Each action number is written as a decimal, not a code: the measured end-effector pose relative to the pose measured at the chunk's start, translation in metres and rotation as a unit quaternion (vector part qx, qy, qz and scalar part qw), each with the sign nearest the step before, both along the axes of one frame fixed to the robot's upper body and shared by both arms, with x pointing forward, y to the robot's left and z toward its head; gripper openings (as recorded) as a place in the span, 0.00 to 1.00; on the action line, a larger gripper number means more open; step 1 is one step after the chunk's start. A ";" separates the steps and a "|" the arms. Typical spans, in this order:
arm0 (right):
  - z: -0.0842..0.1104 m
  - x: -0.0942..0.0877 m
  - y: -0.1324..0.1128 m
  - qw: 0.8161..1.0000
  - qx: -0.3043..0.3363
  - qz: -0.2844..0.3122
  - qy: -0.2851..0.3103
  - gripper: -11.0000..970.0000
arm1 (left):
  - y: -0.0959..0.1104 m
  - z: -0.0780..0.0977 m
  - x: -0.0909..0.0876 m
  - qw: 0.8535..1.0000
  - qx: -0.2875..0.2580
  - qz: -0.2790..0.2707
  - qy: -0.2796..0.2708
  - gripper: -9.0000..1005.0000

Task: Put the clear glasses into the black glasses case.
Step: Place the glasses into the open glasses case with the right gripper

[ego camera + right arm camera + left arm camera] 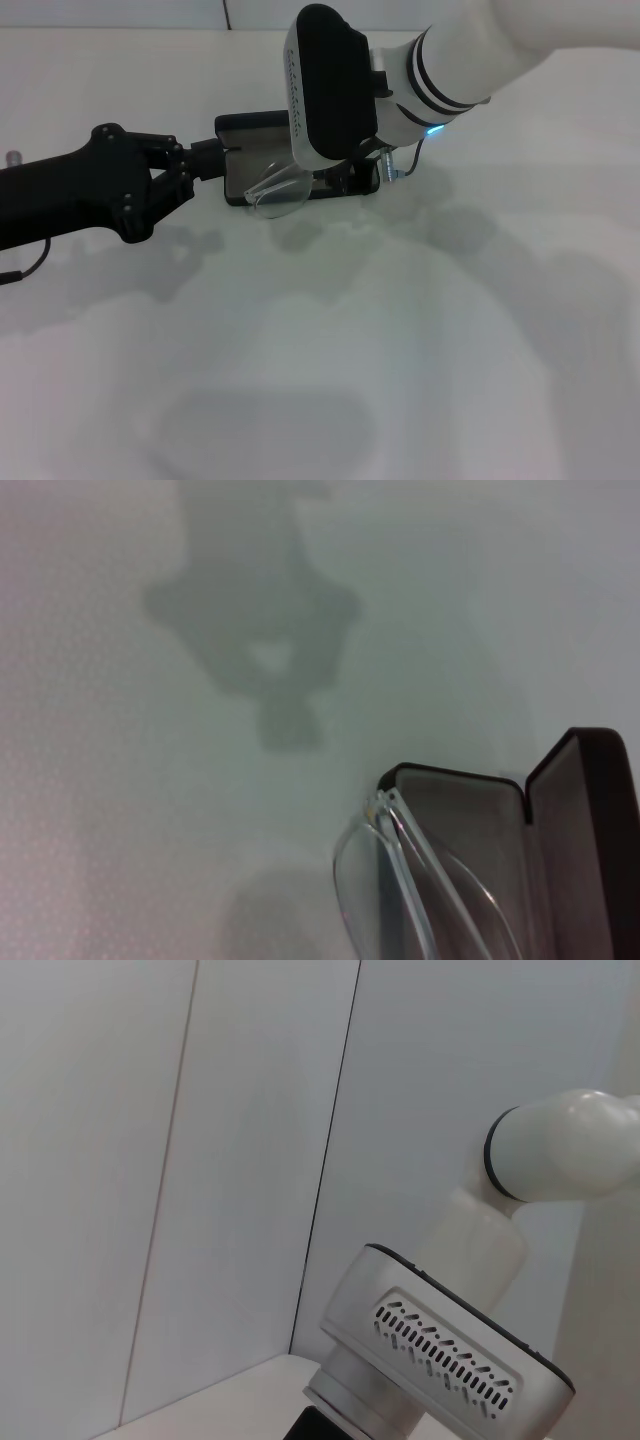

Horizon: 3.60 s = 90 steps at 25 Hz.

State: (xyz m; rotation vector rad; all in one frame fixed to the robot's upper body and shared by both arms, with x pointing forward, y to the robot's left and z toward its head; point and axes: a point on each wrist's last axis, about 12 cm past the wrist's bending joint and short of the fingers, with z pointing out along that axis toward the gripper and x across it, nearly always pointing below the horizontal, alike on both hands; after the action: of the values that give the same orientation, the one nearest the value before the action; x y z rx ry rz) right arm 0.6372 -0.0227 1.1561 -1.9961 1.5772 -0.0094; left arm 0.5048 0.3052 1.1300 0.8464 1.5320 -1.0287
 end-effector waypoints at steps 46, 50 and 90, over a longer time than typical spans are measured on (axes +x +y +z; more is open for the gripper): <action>-0.004 -0.008 0.009 0.999 -0.023 0.039 -0.022 0.14 | -0.001 0.001 0.001 1.000 -0.001 -0.001 0.000 0.11; -0.005 -0.008 0.009 0.999 -0.024 0.039 -0.022 0.13 | -0.001 0.001 0.001 1.000 -0.001 -0.001 0.000 0.11; -0.018 -0.009 0.008 0.998 -0.019 0.045 -0.048 0.08 | -0.005 0.002 0.005 1.000 -0.004 -0.007 0.002 0.12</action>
State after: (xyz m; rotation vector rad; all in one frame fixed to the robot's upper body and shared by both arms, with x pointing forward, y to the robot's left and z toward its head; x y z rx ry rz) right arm 0.6284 -0.0145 1.1384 -2.0636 1.4352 -0.0999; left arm 0.5096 0.2997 1.1323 0.8515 1.5261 -1.0465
